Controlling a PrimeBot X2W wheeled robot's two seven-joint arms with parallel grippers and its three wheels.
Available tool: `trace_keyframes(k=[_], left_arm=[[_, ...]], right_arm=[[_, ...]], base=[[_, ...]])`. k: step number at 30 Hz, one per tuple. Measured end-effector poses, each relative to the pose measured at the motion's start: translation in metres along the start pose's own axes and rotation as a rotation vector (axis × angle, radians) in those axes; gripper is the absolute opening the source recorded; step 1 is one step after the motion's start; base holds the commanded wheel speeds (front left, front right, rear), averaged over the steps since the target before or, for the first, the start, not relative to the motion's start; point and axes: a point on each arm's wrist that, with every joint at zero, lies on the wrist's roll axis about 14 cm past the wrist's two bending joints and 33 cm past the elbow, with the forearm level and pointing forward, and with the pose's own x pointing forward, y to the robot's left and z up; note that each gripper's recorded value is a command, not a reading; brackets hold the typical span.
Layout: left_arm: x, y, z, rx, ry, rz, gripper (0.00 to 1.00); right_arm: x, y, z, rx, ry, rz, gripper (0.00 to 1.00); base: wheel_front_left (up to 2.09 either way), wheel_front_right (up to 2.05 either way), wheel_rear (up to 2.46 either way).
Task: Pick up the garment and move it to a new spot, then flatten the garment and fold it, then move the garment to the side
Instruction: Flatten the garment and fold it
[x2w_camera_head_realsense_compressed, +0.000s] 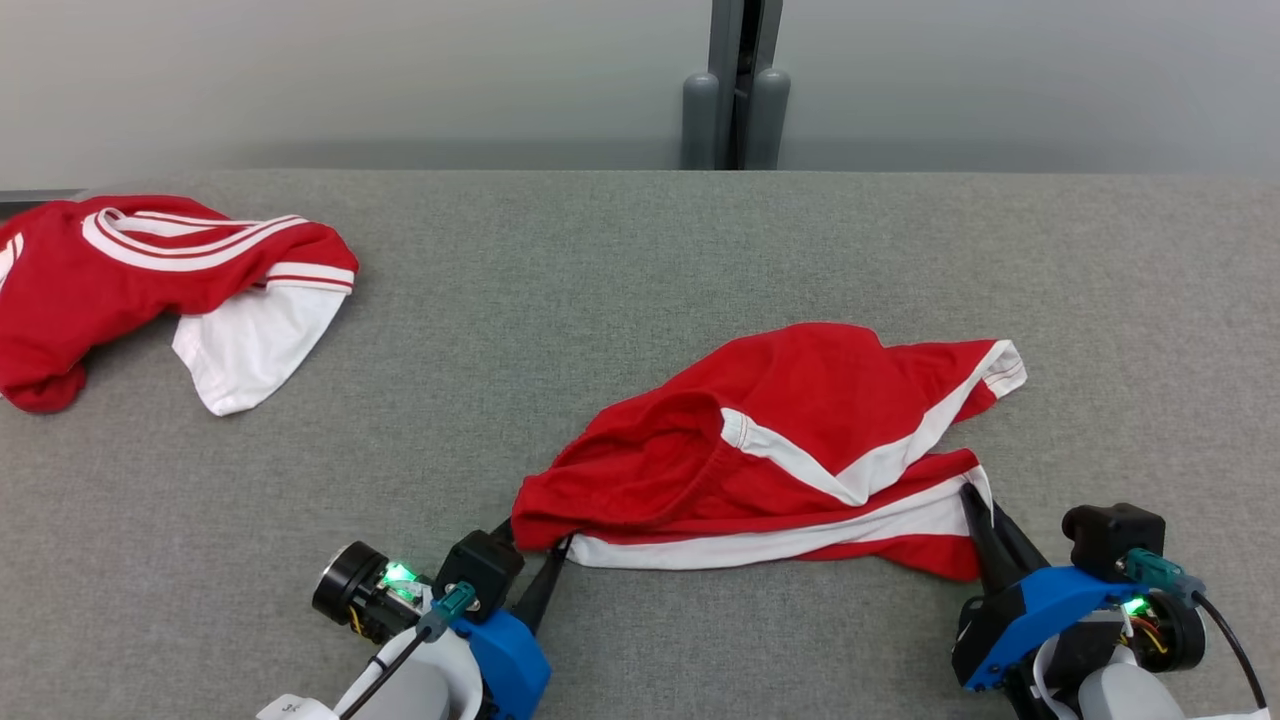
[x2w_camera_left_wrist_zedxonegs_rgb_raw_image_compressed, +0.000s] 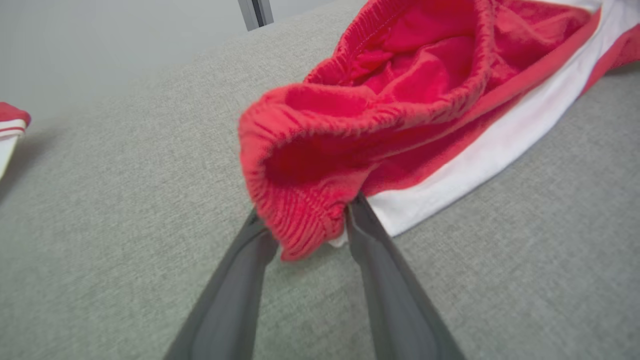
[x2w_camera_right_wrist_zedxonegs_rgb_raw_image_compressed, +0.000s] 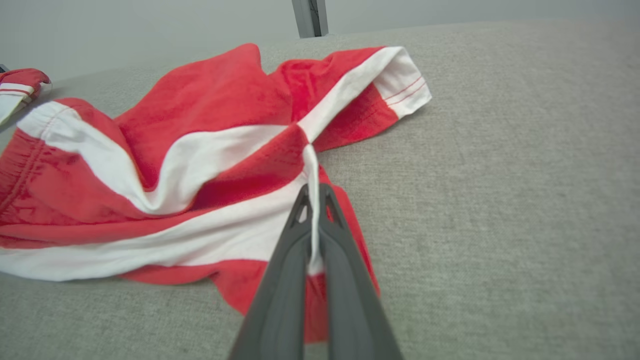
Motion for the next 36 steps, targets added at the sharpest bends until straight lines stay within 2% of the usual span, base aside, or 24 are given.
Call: trace_keyframes(k=[1, 2, 3, 4, 9, 13, 19, 23, 30, 36], left_arm=[[0.000, -0.001, -0.001, 0.000, 0.003, -0.004, 0.32], [0.001, -0.002, -0.001, -0.003, 0.002, -0.010, 0.15], [0.001, -0.005, 0.002, -0.009, -0.008, -0.019, 0.03], [0.002, -0.006, 0.007, -0.020, -0.025, -0.025, 0.00], [-0.003, -0.003, 0.024, -0.098, -0.097, -0.020, 0.00], [-0.010, 0.000, 0.048, -0.125, -0.174, -0.031, 0.00], [-0.024, 0.002, 0.101, -0.150, -0.255, -0.097, 0.00], [-0.043, 0.002, 0.159, -0.174, -0.349, -0.161, 0.00], [-0.089, -0.006, 0.259, -0.118, -0.515, -0.277, 0.00], [-0.110, -0.014, 0.315, -0.058, -0.574, -0.341, 0.00]], right_arm=[[0.000, -0.001, 0.000, 0.005, -0.002, -0.002, 0.00], [0.001, -0.001, 0.001, 0.012, -0.006, -0.003, 0.00], [0.001, -0.002, 0.003, 0.017, -0.011, -0.004, 0.00], [0.002, -0.002, 0.005, 0.023, -0.018, -0.005, 0.00], [0.003, -0.003, 0.019, 0.057, -0.066, -0.007, 0.00], [0.002, 0.000, 0.049, 0.094, -0.156, 0.012, 0.00], [-0.015, 0.002, 0.124, 0.120, -0.358, 0.058, 0.00], [-0.041, 0.001, 0.182, 0.107, -0.519, 0.082, 0.00], [-0.103, -0.001, 0.265, 0.080, -0.767, 0.099, 0.00], [-0.132, -0.001, 0.297, 0.049, -0.852, 0.095, 0.00]], base=[[0.00, 0.00, 0.00], [0.00, 0.00, 0.00], [0.00, 0.00, 0.00], [0.00, 0.00, 0.00], [0.00, 0.00, 0.00], [0.00, 0.00, 0.00], [0.00, 0.00, 0.00], [0.00, 0.00, 0.00], [0.00, 0.00, 0.00], [0.00, 0.00, 0.00]])
